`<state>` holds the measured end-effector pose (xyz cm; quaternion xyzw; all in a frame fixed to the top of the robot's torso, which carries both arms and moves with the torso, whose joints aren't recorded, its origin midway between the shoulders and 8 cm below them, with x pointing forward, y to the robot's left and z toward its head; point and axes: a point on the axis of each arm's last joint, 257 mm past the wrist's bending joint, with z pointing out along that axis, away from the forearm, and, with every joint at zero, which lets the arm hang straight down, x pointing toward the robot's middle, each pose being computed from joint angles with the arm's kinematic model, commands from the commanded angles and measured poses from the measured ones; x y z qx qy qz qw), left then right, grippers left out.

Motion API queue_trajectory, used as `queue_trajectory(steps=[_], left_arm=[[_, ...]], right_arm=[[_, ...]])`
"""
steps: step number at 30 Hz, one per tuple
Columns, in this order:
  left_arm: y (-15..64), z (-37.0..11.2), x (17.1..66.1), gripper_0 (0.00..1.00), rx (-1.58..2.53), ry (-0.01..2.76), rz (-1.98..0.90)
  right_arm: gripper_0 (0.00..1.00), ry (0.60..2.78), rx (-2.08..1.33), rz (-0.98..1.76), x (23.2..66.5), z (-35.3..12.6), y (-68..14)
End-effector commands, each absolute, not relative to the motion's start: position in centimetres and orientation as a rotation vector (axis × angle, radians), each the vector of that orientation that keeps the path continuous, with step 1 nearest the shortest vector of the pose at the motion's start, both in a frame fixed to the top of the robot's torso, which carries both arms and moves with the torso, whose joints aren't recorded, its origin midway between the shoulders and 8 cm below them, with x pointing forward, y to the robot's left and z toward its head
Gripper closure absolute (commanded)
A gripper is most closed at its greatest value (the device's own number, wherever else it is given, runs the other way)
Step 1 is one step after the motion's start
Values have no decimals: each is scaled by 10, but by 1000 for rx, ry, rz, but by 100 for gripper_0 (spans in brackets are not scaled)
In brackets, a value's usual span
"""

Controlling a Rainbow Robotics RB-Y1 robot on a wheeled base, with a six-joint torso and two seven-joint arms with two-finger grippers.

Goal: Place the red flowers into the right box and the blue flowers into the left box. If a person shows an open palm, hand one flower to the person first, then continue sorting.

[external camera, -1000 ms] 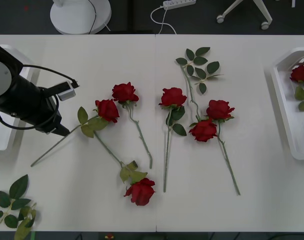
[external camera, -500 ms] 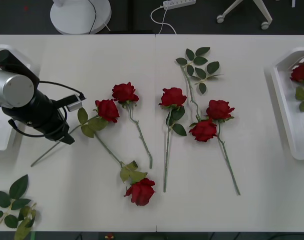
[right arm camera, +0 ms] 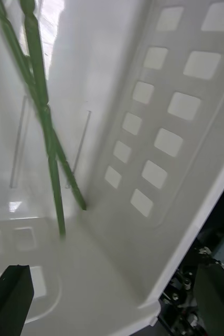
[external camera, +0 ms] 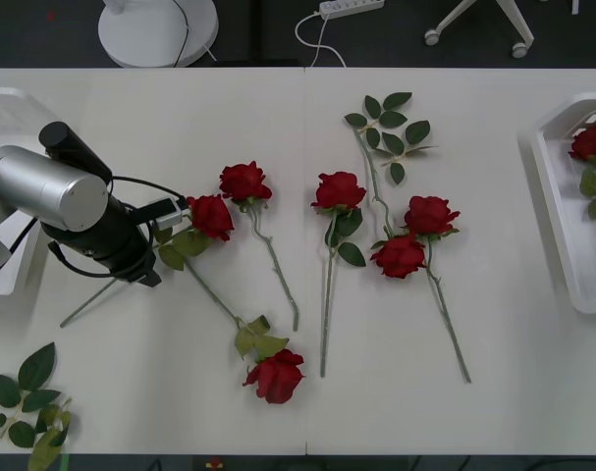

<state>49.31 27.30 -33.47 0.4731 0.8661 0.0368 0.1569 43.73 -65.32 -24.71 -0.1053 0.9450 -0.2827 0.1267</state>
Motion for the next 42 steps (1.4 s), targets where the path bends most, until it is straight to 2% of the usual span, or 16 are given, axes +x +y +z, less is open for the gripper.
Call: queue_trajectory(steps=[1, 5, 13, 14, 15, 16, 18, 19, 33, 38, 42], left_arm=[[258, -325, 512, 0, 1414, 2406, 147], [259, -331, 513, 0, 1397, 2412, 142], [266, -345, 518, 0, 1368, 2420, 145], [265, -344, 518, 12, 1371, 2417, 145], [265, -344, 518, 37, 1370, 2416, 145], [266, -345, 518, 52, 1371, 2417, 146], [267, -345, 518, 97, 1372, 2417, 153], [268, -345, 519, 100, 1373, 2417, 159], [269, -334, 525, 100, 1368, 2385, 174], [263, -305, 534, 100, 1360, 2318, 173], [247, -260, 541, 100, 1280, 2254, 50]], right_arm=[[7, 2722, -346, -745, 452, -206, -638], [0, 2741, -367, -574, 453, -186, -596], [0, 2702, -496, -204, 460, -165, -471], [0, 2693, -498, -153, 461, -164, -451], [0, 2686, -502, -105, 461, -165, -431], [0, 2685, -502, -80, 460, -167, -419], [0, 2692, -476, -18, 458, -175, -388], [0, 2692, -457, 6, 458, -181, -374], [0, 2702, -322, 179, 458, -243, -285], [0, 2693, -319, 223, 461, -251, -265], [0, 2685, -305, 269, 466, -258, -246]])
